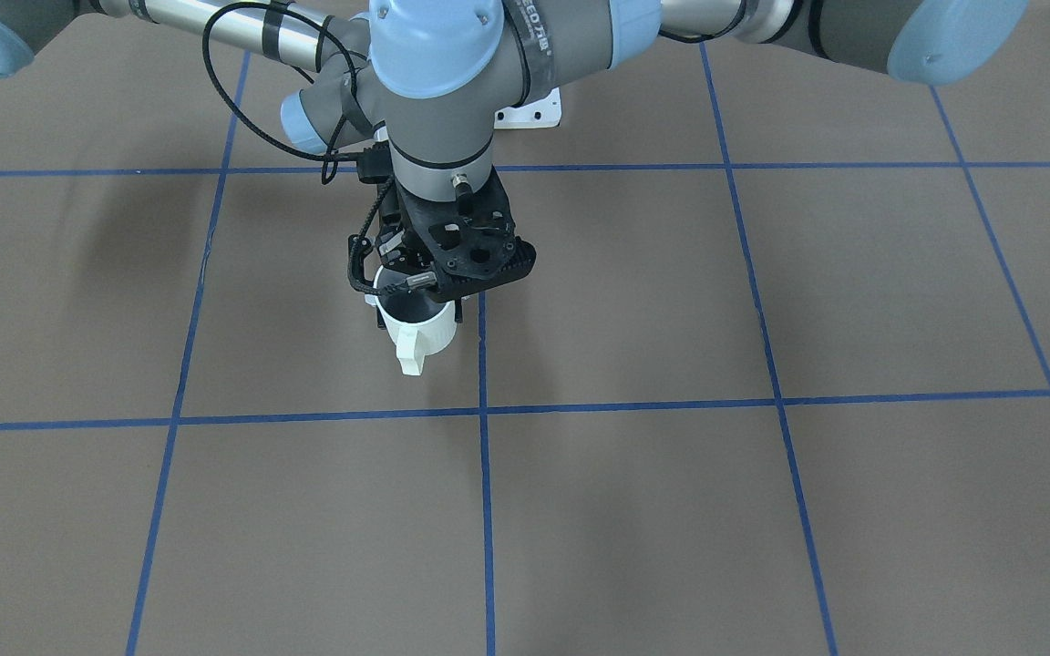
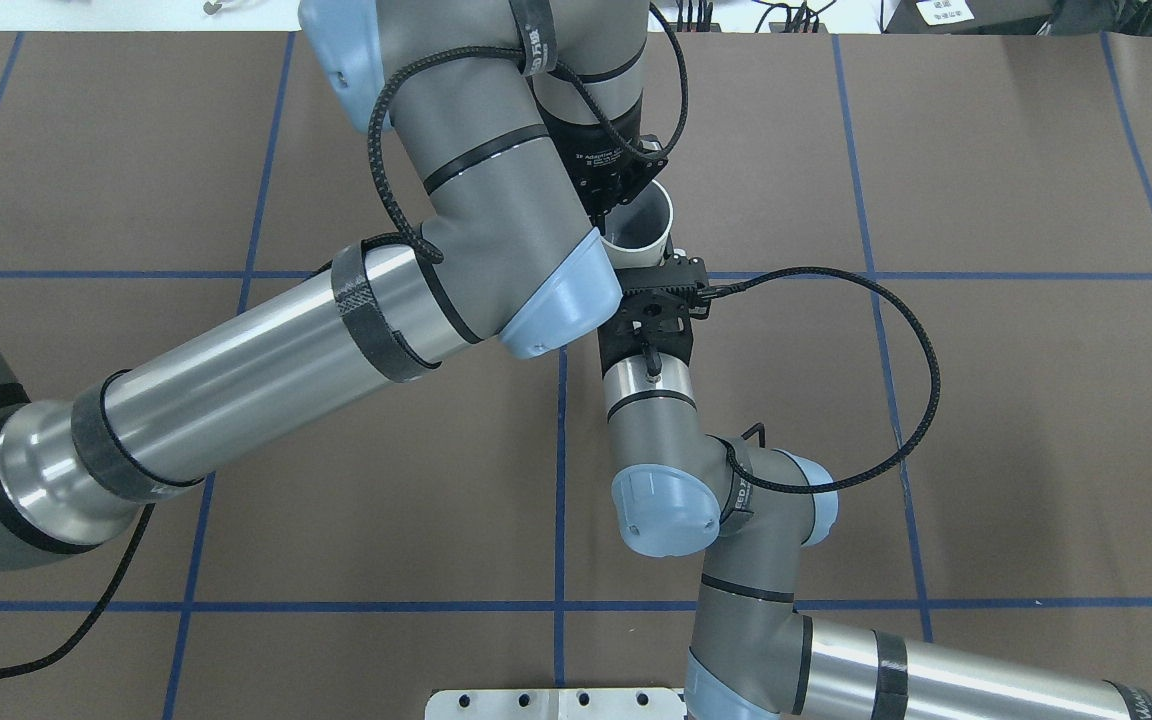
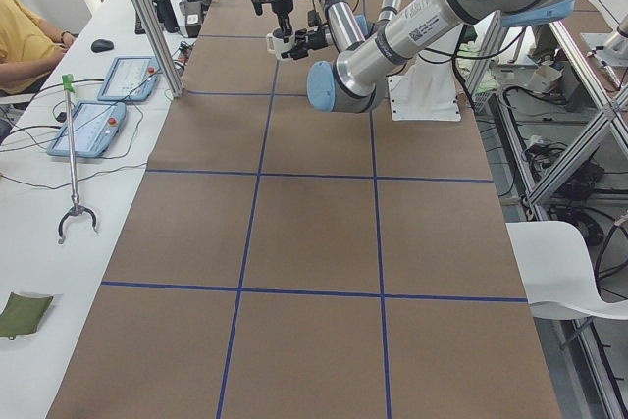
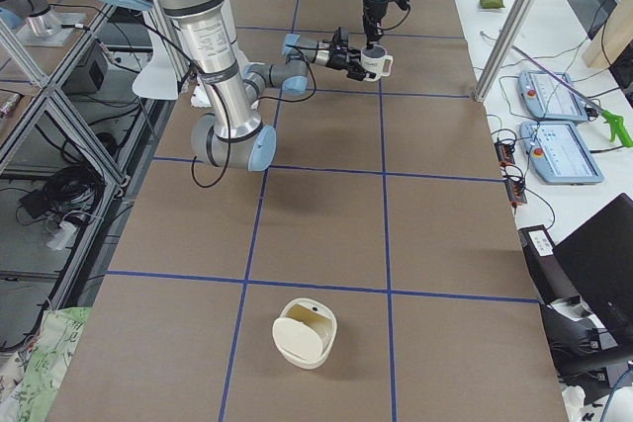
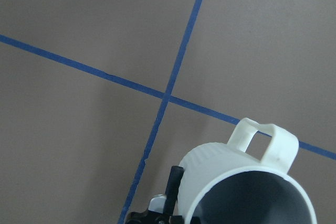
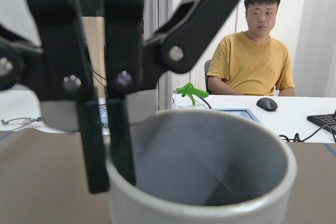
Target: Left arm hands cup to right arm to dump lemon
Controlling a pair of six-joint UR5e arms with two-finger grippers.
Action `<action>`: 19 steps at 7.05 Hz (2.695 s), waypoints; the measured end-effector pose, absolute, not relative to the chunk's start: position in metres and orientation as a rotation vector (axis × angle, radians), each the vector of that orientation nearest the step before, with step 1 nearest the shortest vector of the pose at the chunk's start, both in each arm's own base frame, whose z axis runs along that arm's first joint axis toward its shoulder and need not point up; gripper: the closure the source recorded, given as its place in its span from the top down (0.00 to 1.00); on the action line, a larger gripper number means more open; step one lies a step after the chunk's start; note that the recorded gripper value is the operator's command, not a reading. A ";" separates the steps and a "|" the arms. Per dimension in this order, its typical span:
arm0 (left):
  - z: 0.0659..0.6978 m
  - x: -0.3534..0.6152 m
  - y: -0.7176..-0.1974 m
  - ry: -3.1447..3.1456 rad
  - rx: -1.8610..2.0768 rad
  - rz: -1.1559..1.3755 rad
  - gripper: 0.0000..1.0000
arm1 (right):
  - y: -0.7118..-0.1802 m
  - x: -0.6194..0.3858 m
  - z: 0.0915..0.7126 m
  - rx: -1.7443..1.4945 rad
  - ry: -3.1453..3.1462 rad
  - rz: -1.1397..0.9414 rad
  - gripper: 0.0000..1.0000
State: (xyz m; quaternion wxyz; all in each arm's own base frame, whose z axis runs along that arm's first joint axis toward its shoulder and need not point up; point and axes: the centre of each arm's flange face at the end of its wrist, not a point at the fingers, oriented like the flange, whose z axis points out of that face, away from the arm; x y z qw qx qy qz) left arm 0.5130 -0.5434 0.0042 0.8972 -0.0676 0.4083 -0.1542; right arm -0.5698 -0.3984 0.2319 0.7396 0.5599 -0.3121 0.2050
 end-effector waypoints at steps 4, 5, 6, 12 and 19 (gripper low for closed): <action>-0.007 0.505 -0.544 0.864 -0.133 -0.318 0.00 | -0.398 -0.569 0.255 1.222 -0.653 0.429 1.00; -0.013 0.499 -0.546 0.874 -0.126 -0.322 0.00 | -0.398 -0.571 0.264 1.218 -0.641 0.419 1.00; -0.020 0.491 -0.549 0.887 -0.116 -0.327 0.00 | -0.397 -0.573 0.269 1.213 -0.636 0.411 1.00; 0.027 0.393 -0.560 0.864 -0.005 -0.240 0.00 | -0.446 -0.537 0.281 1.077 -0.695 0.287 1.00; 0.304 0.249 -0.567 0.838 0.063 0.000 0.00 | -0.577 -0.272 0.415 0.576 -0.834 0.077 1.00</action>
